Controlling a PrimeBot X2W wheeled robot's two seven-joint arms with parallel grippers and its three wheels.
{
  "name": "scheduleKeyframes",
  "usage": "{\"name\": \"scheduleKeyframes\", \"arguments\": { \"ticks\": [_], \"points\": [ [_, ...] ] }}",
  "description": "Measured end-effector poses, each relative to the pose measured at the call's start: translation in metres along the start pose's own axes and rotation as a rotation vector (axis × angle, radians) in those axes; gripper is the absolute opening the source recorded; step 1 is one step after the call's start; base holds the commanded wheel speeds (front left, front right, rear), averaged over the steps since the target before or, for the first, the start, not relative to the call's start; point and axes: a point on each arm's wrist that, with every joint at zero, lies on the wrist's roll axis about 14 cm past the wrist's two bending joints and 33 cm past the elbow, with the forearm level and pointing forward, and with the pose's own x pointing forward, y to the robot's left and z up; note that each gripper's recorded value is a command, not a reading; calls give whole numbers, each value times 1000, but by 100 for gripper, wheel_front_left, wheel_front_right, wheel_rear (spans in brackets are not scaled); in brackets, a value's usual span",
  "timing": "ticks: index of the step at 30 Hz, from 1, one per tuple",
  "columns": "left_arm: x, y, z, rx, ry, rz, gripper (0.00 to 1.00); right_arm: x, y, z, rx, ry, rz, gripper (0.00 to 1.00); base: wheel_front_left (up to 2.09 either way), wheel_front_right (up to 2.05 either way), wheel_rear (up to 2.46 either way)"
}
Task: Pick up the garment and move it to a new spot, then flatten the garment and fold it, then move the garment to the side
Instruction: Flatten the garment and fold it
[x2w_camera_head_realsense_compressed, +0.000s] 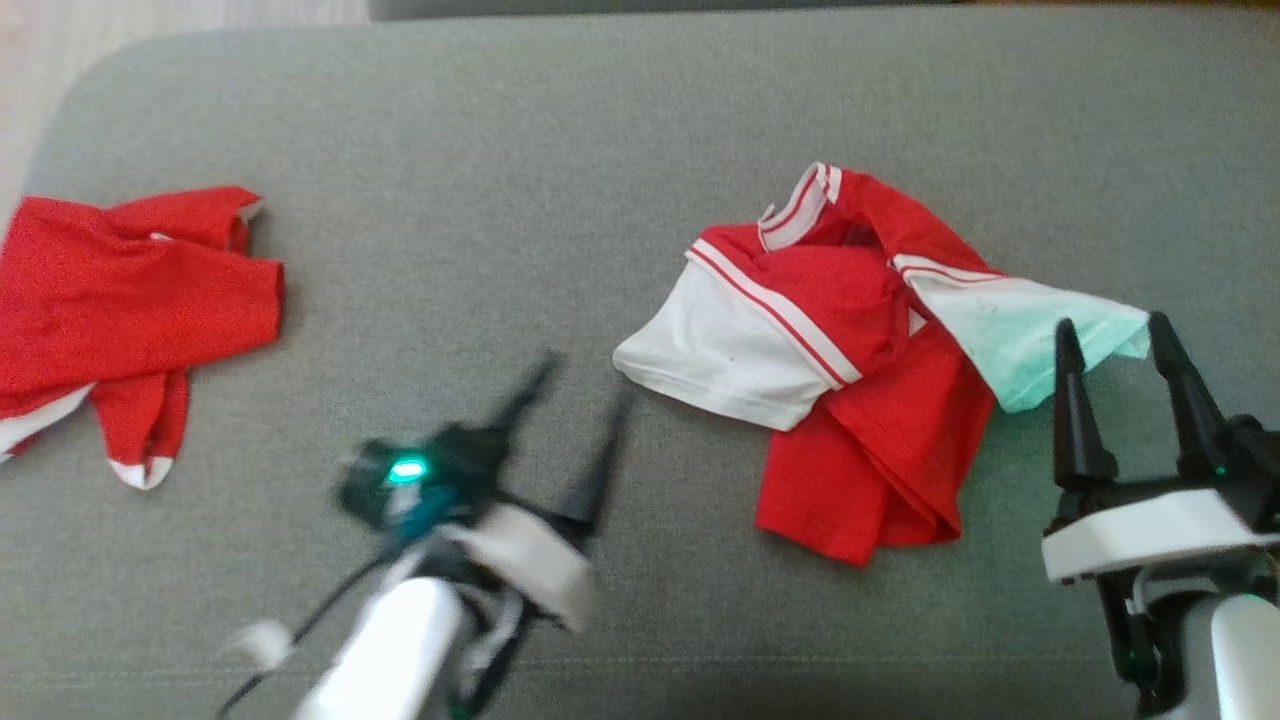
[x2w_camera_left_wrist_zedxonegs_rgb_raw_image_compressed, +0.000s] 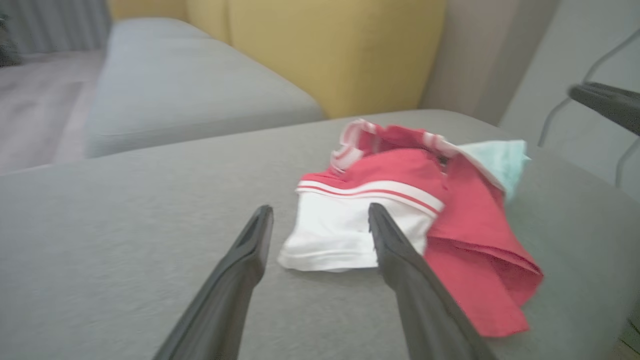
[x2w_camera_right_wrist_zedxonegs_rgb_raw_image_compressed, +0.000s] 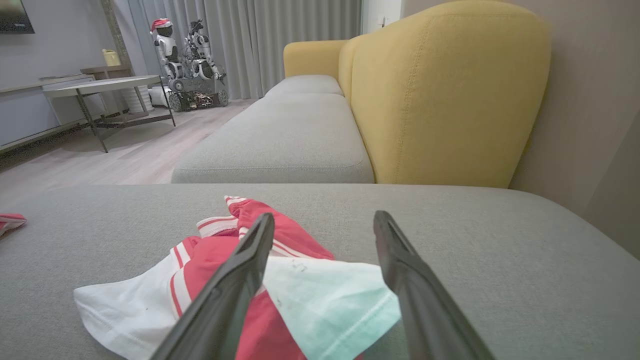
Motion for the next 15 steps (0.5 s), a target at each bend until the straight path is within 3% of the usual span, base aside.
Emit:
{"name": "scheduleKeyframes", "arguments": {
  "ticks": [5,15],
  "points": [
    [16,-47,-38,-40,128,-168,100,10,5,-5,0,11,14,100,0,0,0],
    [25,-96,-99,-93,327,-372,100,15,-5,-21,-3,53,-11,100,0,0,0]
  ]
}}
